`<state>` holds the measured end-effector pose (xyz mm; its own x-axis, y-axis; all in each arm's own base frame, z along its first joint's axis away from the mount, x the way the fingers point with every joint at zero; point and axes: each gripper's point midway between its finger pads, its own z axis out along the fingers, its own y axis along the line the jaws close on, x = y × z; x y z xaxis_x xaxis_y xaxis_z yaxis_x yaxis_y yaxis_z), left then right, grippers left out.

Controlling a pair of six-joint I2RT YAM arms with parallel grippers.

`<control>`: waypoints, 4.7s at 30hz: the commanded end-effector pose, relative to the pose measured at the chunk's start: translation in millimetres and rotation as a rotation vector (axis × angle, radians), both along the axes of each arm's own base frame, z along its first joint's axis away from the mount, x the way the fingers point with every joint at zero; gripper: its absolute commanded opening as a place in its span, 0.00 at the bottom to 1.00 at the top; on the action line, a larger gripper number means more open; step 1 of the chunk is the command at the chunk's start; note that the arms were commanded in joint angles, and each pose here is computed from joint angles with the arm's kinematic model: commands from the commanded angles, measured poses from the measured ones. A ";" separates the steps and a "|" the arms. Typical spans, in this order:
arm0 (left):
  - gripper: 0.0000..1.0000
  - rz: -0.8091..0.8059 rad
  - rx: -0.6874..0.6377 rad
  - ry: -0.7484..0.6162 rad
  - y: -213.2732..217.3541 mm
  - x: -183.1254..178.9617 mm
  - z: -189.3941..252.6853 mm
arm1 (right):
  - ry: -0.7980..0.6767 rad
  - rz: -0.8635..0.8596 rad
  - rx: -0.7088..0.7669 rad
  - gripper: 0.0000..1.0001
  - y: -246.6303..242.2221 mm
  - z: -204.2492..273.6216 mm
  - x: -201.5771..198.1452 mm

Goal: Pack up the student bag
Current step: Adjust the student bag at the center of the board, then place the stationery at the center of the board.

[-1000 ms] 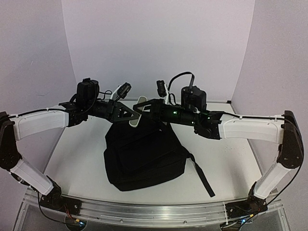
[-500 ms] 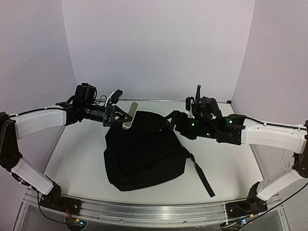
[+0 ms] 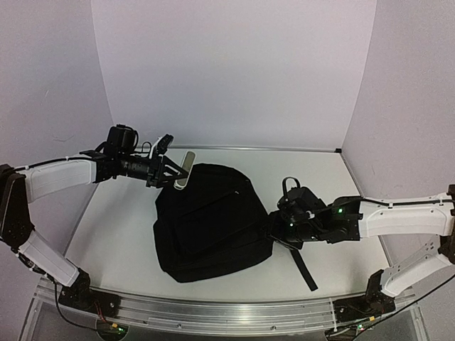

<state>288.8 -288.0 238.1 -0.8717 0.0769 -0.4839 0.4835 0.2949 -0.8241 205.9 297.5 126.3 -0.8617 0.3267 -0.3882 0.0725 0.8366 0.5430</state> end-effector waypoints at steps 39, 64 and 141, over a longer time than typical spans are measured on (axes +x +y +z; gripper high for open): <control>0.00 0.012 -0.040 -0.051 -8.2 -11.9 10.6 | -0.345 0.105 -0.348 0.67 -15.1 65.9 222.7; 0.00 0.030 -0.019 -0.065 -2.1 -16.7 7.3 | -0.266 0.216 -0.413 0.75 79.1 -9.4 196.7; 0.00 -0.174 -0.097 0.087 -170.1 63.5 -62.5 | -0.424 0.328 0.146 0.00 109.4 112.3 124.4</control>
